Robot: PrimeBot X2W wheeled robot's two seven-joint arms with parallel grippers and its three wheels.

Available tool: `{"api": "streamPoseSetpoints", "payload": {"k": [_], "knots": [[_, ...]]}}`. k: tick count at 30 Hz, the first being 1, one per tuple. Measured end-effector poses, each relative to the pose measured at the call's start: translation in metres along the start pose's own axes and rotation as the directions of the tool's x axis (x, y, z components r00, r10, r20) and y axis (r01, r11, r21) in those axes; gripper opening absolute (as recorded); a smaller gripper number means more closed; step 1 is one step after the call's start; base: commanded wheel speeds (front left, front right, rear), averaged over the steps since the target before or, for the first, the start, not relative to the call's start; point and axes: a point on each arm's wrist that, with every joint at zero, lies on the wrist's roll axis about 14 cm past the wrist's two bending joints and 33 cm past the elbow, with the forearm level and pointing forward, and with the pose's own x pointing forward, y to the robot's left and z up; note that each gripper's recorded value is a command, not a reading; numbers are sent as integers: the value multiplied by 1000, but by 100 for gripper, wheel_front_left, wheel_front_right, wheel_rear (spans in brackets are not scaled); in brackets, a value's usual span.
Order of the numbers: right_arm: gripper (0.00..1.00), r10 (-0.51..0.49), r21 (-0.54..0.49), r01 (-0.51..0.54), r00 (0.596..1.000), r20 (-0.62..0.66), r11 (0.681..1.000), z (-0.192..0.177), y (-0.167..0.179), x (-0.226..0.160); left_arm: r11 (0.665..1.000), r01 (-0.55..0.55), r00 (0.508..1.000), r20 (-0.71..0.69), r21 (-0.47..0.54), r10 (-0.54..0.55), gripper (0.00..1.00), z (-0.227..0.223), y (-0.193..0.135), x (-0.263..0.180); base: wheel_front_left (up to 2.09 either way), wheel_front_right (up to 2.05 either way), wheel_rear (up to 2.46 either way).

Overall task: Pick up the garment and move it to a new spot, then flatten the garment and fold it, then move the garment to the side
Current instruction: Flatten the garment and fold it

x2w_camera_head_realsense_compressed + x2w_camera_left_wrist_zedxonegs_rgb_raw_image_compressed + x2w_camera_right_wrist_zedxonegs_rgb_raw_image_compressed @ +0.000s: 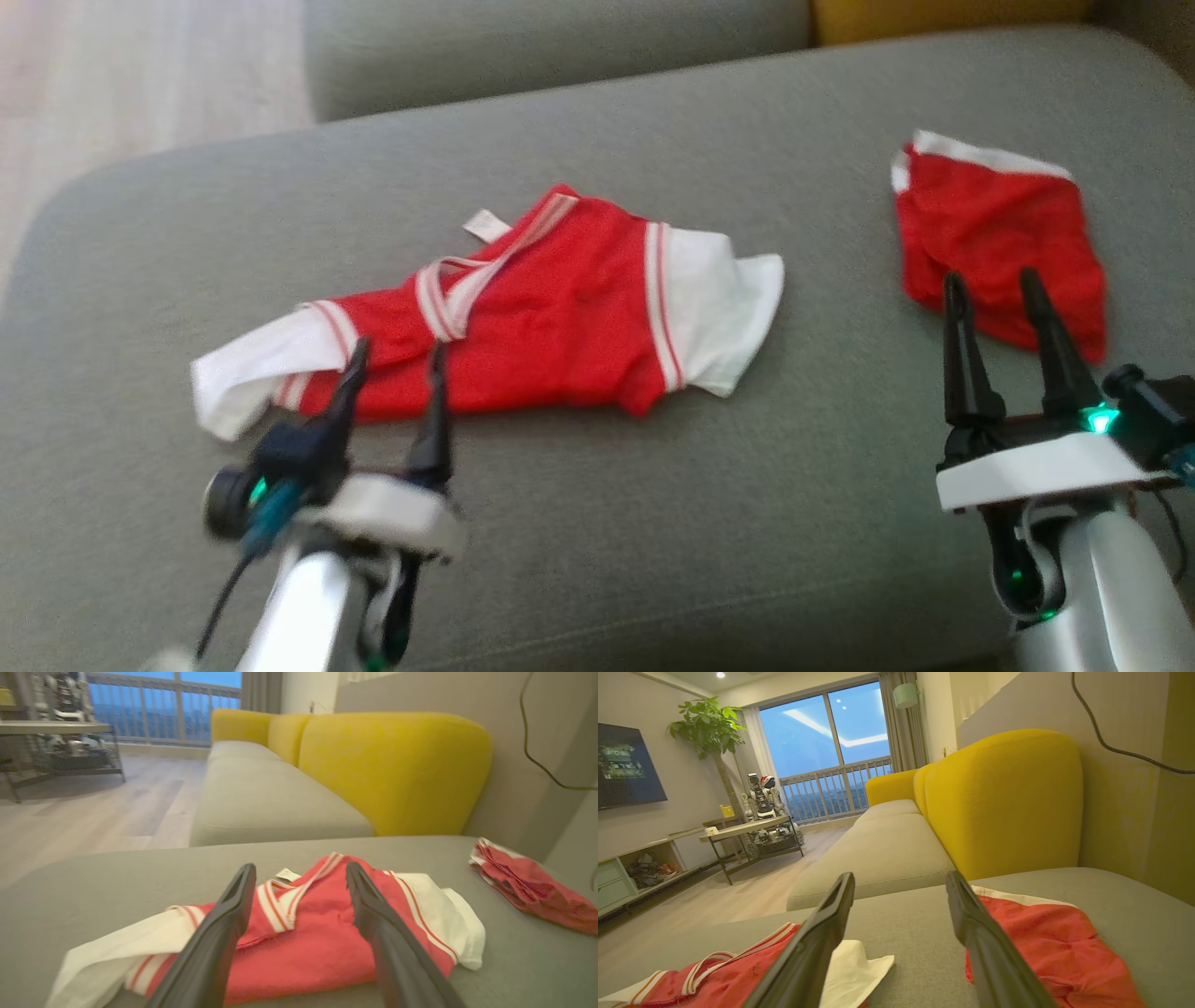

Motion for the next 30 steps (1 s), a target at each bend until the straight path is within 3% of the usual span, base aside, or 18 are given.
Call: {"api": "streamPoseSetpoints", "payload": {"k": [3,9,16,23,30], "knots": [[100,-33,-16,33,999,8,999,3,-12,-3,990,136,990,-54,44,-133,100,-14,-33,27,0,0,0],[100,-128,-15,128,992,13,992,7,-43,-14,931,353,927,-166,93,-335,100,-42,-93,71,0,0,0],[100,-205,-28,205,979,-12,978,3,-67,-27,887,427,878,-315,176,-361,100,-86,-110,109,0,0,0],[100,-266,-42,265,963,-26,963,2,-85,-39,858,487,836,-372,164,-404,100,-107,-131,127,0,0,0],[100,-286,-51,284,957,-41,958,0,-90,-45,838,505,790,-503,207,-352,100,-141,-129,130,0,0,0]]}}
